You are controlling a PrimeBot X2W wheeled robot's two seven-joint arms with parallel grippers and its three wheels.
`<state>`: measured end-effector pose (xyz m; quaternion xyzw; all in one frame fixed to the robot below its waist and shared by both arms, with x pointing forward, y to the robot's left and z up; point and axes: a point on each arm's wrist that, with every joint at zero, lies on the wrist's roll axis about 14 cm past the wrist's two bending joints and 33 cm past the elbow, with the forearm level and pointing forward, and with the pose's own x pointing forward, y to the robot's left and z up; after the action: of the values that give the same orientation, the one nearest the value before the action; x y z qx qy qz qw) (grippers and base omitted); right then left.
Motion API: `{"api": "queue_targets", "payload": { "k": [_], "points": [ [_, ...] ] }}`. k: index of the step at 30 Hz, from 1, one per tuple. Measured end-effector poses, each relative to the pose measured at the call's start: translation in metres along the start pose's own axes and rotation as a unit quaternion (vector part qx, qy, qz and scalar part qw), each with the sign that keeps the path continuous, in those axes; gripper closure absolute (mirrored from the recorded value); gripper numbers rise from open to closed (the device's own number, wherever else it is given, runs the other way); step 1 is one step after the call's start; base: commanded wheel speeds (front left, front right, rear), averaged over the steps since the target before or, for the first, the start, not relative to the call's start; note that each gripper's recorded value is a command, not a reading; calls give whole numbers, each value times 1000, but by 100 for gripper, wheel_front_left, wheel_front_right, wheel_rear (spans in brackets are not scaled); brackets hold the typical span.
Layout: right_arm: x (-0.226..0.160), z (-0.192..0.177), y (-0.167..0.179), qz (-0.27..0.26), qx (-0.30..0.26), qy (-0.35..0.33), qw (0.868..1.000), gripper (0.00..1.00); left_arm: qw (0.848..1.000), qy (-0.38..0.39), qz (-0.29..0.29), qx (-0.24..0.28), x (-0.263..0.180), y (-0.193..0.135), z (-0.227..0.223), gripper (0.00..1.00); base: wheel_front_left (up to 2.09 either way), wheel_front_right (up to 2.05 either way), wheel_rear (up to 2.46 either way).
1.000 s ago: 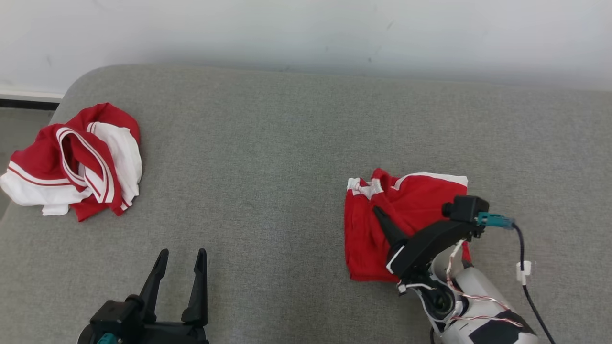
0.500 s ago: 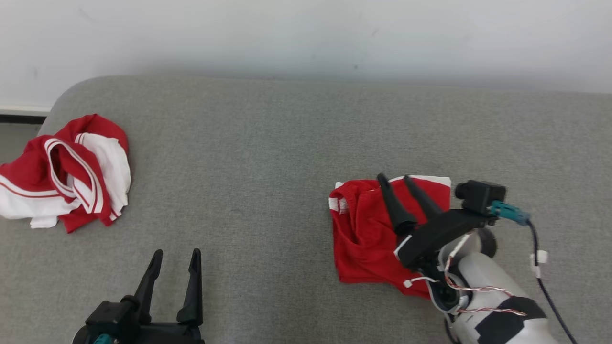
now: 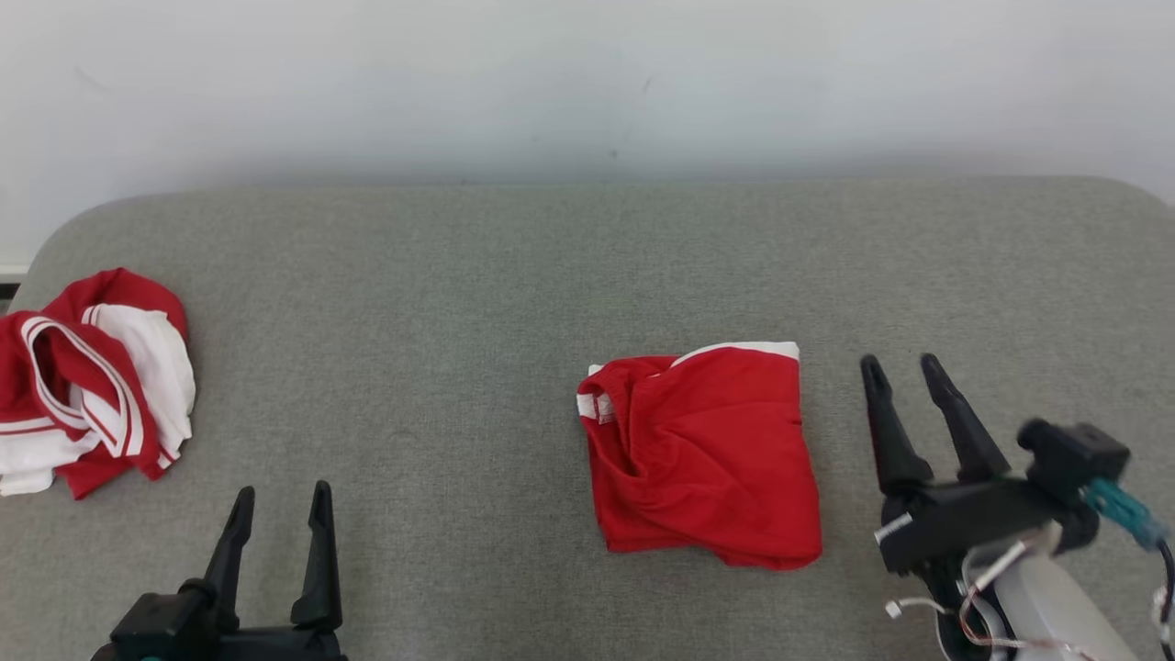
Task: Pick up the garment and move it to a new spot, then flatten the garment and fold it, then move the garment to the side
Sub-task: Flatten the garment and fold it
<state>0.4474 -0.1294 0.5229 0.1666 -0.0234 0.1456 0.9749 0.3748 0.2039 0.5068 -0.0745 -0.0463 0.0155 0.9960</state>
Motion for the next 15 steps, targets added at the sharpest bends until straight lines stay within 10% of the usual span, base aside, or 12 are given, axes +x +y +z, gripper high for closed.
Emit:
{"api": "queue_targets", "payload": {
  "k": [15],
  "points": [
    [-80,8,-5,-52,-36,-39,997,0,1000,-17,-1,17,-11,-1,13,0,0,0,0]
  ]
}}
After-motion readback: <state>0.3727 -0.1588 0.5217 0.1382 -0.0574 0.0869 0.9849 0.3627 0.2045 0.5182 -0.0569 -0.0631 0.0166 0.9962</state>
